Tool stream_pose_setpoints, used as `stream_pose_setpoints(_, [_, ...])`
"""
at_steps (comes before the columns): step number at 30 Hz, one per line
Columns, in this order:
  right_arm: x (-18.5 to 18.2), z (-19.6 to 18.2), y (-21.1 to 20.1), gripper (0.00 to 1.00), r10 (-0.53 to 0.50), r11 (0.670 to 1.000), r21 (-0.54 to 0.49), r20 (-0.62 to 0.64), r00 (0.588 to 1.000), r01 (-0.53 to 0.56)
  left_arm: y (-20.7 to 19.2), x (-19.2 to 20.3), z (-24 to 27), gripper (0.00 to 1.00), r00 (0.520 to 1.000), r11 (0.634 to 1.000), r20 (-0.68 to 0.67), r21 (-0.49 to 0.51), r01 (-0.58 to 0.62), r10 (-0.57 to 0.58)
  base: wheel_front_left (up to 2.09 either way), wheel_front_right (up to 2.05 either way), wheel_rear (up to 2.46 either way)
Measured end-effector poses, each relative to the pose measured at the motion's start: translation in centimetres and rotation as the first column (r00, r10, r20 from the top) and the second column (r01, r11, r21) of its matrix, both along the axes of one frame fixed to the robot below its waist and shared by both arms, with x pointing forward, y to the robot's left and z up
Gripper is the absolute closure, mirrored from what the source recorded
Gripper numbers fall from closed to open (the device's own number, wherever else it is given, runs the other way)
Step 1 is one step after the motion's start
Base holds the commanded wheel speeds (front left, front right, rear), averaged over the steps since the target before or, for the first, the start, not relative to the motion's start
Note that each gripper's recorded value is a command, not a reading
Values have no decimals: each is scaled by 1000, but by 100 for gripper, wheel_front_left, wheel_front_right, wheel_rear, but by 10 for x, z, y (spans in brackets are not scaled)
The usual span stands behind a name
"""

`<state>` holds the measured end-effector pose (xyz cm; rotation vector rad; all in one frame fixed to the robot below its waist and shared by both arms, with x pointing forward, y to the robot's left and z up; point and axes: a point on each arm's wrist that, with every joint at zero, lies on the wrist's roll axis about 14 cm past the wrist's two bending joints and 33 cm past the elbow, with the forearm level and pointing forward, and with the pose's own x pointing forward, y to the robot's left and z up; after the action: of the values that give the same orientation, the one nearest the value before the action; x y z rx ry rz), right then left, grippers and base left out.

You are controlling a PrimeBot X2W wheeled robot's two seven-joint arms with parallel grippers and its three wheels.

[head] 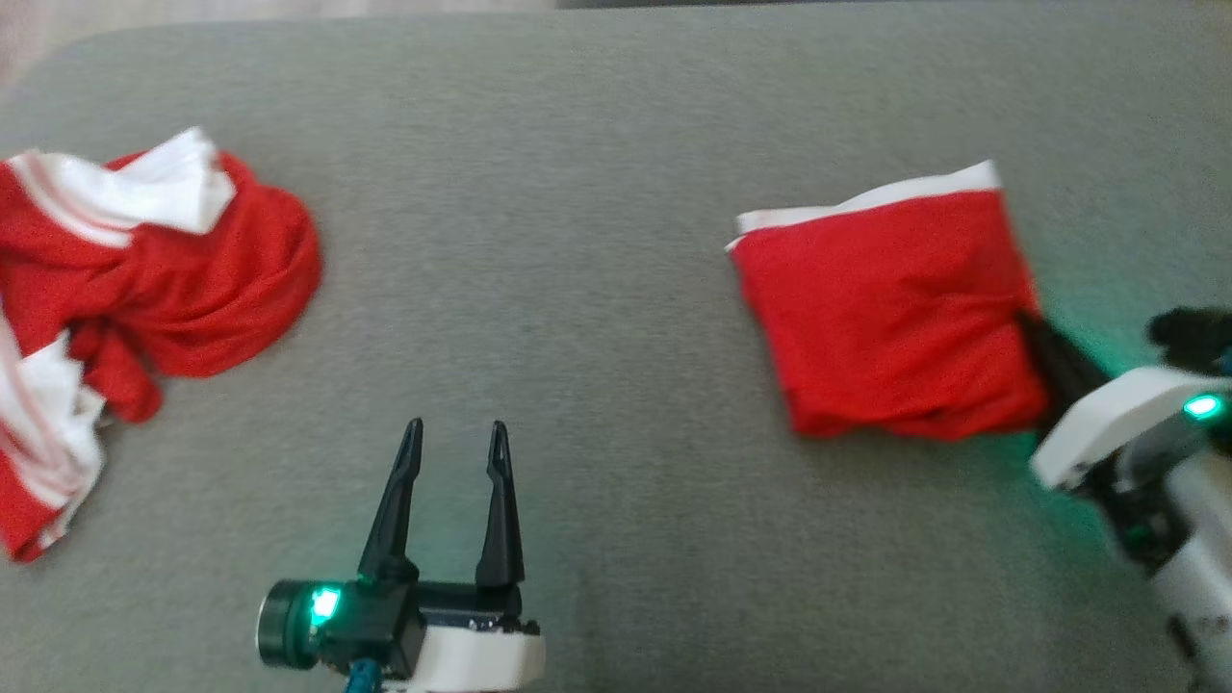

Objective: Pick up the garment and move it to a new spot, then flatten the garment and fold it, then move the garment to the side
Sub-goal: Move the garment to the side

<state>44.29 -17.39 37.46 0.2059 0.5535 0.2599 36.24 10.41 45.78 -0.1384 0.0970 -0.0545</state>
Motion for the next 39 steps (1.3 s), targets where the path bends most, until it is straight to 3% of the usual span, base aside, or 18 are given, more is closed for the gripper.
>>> stream_pose_setpoints(6, [9, 16, -87, 100, -77, 982, -173, 33, 997, 81, -24, 28, 0, 0, 997, 997, 25, -5, 79, -78, 0, 0, 0])
stream_pose_setpoints(13, [12, 28, -180, 100, -175, 920, -349, 45, 984, 179, -49, 63, -15, 0, 986, 987, 28, -1, 163, -163, 0, 0, 0])
stream_pose_setpoints(21, [17, 35, -242, 100, -265, 848, -457, 70, 962, 267, -68, 84, -40, 0, 975, 975, 1, -12, 221, -221, 0, 0, 0])
stream_pose_setpoints(23, [15, 34, -254, 0, -281, 826, -490, 70, 957, 279, -72, 87, -45, 0, 973, 973, -5, -19, 231, -231, 0, 0, 0])
stream_pose_setpoints(26, [16, 39, -263, 0, -279, 801, -522, 110, 954, 294, -75, 86, -48, 0, 971, 971, -13, -21, 240, -240, 0, 0, 0])
stream_pose_setpoints(30, [25, 43, -244, 0, -223, 809, -519, 166, 961, 277, -73, 82, -37, 0, 972, 972, 5, -23, 234, -234, 0, 0, 0])
stream_pose_setpoints(35, [35, 40, -182, 0, -148, 881, -416, 214, 966, 227, -61, 75, -13, 0, 981, 981, 41, -22, 193, -192, 0, 0, 0])
stream_pose_setpoints(39, [19, 27, -116, 0, -89, 943, -297, 210, 974, 150, -47, 52, -6, 0, 988, 988, 29, -15, 154, -153, 0, 0, 0])
